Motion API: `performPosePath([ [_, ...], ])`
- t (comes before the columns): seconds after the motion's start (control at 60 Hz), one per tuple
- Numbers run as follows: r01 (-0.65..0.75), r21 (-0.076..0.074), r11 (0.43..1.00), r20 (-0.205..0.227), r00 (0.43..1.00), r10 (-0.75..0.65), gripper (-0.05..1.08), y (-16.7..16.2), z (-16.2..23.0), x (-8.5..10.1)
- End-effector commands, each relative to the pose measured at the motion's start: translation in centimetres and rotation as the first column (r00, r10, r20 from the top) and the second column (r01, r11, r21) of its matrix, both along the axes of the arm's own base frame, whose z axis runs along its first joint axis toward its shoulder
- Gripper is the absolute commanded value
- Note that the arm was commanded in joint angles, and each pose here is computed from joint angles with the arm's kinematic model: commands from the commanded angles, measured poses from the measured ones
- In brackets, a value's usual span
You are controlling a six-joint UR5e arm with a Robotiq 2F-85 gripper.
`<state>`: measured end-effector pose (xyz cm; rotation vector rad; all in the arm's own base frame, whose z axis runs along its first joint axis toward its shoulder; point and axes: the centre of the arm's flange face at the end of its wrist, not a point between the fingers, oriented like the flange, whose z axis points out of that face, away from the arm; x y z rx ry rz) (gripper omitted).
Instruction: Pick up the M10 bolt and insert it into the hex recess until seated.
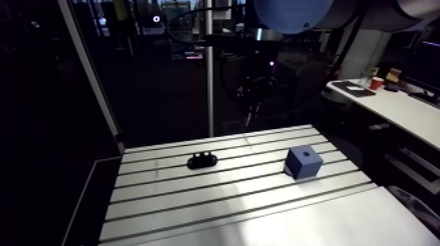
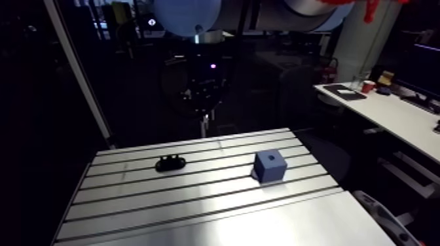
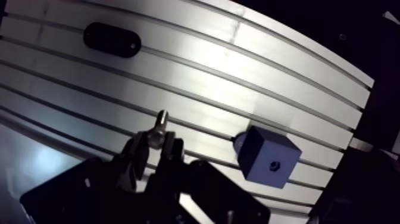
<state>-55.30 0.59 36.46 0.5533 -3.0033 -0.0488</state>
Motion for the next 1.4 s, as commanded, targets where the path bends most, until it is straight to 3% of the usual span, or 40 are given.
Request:
performPosePath([
  [0.017, -0.164, -0.015, 0.986, 0.067, 0.984, 0.165, 0.81, 12.5, -1.1, -1.4],
  [0.15, -0.168, -0.015, 0.986, 0.073, 0.983, 0.169, 0.81, 13.9, -1.3, -2.5],
  [0.25, -0.186, -0.006, 0.983, 0.097, 0.978, 0.186, 0.81, 14.5, -1.1, -3.1],
  [0.317, -0.205, 0.010, 0.979, 0.117, 0.972, 0.203, 0.81, 15.0, -0.9, -3.7],
  [0.5, -0.242, 0.025, 0.970, 0.168, 0.958, 0.234, 0.81, 15.9, -1.7, -4.3],
  [0.533, -0.245, 0.031, 0.969, 0.178, 0.955, 0.236, 0.81, 16.0, -1.7, -4.3],
  [0.567, -0.248, 0.047, 0.968, 0.195, 0.952, 0.235, 0.81, 16.3, -1.7, -4.3],
  [0.617, -0.253, 0.053, 0.966, 0.213, 0.948, 0.236, 0.81, 16.4, -1.9, -4.2],
  [0.8, -0.238, 0.048, 0.970, 0.222, 0.949, 0.222, 0.81, 17.4, -2.2, -3.7],
  [0.867, -0.231, 0.039, 0.972, 0.232, 0.948, 0.216, 0.81, 17.8, -2.5, -3.3],
  [0.9, -0.227, 0.025, 0.974, 0.245, 0.946, 0.214, 0.83, 17.9, -2.8, -3.0],
  [0.933, -0.227, 0.020, 0.974, 0.250, 0.944, 0.215, 0.84, 17.9, -3.0, -2.9],
  [1.2, -0.219, 0.008, 0.976, 0.257, 0.944, 0.210, 0.87, 17.4, -3.1, -1.3],
  [1.4, -0.202, -0.010, 0.979, 0.280, 0.940, 0.197, 0.88, 17.7, -5.2, 0.3],
])
